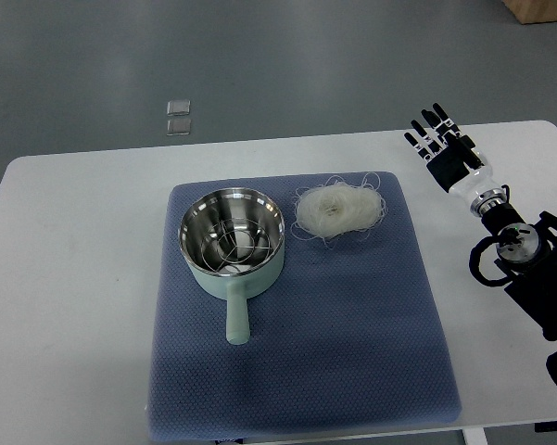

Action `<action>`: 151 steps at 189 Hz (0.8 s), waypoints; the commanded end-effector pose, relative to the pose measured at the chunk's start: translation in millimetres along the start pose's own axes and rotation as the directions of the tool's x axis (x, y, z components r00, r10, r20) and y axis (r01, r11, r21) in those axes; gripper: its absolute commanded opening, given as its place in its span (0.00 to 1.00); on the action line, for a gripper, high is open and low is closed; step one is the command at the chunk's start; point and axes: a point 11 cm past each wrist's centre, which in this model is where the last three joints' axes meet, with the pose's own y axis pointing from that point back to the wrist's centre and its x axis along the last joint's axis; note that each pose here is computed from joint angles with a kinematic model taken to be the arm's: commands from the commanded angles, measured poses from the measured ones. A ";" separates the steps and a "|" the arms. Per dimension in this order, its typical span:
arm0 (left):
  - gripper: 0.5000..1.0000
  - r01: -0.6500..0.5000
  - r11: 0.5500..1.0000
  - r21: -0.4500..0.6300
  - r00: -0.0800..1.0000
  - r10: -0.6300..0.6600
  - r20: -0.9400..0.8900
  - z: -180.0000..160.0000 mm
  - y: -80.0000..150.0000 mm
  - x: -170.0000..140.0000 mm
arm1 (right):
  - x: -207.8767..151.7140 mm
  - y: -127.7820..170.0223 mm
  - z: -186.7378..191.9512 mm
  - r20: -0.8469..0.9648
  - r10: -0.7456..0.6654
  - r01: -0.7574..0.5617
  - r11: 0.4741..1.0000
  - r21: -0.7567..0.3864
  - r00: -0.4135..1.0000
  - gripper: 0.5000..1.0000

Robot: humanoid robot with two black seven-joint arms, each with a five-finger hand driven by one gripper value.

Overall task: Put vermicelli into pot with right hand
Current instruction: 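Raise the right hand and swing it over toward the white vermicelli bundle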

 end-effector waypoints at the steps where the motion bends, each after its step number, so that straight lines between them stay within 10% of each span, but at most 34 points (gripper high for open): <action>1: 1.00 -0.002 1.000 0.000 1.000 0.002 0.000 0.0 0.0 0.5 | -0.6 -0.4 -0.1 -0.002 -0.002 0.002 1.000 -0.001 1.000 0.88; 151: 1.00 0.015 1.000 0.000 1.000 -0.015 0.002 0.0 0.0 -3.1 | -34.0 -22.0 -23.7 -0.417 -0.171 0.085 0.973 -0.215 0.893 0.88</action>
